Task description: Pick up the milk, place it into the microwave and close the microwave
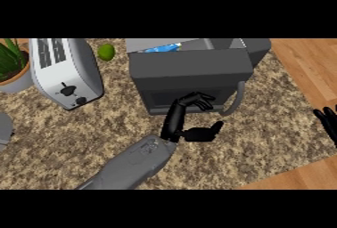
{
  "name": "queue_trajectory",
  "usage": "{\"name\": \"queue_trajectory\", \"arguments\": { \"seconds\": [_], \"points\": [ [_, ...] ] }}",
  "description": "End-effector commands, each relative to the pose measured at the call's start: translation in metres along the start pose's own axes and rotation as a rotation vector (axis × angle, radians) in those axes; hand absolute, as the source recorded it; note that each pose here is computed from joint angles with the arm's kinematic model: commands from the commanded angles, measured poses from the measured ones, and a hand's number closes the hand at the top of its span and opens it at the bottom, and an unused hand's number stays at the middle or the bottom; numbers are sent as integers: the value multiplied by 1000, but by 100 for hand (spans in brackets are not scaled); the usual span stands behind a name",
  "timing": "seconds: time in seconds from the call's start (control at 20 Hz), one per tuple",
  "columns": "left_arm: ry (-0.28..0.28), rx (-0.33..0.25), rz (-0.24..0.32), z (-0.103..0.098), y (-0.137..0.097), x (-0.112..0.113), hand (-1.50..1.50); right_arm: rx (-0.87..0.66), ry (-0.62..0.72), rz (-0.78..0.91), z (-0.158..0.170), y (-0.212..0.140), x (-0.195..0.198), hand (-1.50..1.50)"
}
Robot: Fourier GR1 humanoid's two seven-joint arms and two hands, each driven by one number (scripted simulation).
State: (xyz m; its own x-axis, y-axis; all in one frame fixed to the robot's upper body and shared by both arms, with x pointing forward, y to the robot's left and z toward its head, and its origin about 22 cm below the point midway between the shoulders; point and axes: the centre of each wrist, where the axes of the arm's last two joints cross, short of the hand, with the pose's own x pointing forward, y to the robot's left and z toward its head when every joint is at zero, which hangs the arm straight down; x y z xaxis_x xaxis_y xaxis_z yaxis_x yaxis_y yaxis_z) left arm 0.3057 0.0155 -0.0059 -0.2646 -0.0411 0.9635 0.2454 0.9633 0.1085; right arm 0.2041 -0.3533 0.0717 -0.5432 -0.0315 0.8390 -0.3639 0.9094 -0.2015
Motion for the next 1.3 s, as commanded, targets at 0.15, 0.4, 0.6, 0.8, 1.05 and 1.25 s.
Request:
{"name": "queue_trajectory", "arguments": {
  "seconds": [0.15,0.4,0.6,0.8,1.05,1.25],
  "points": [
    [43,140,8,-26,5,14,-150,43,-86,386,-39,-41,55,150],
    [26,210,70,-40,8,27,-150,27,-95,449,-43,-48,61,150],
    [31,236,83,-43,6,31,-150,41,-102,478,-53,-53,67,150],
    [38,248,69,-41,7,26,-150,45,-108,493,-56,-54,67,150],
    [14,254,63,-41,6,24,-150,53,-111,504,-64,-59,71,150],
    [1,251,76,-46,7,27,-150,43,-127,521,-72,-62,73,150]
  ]
}}
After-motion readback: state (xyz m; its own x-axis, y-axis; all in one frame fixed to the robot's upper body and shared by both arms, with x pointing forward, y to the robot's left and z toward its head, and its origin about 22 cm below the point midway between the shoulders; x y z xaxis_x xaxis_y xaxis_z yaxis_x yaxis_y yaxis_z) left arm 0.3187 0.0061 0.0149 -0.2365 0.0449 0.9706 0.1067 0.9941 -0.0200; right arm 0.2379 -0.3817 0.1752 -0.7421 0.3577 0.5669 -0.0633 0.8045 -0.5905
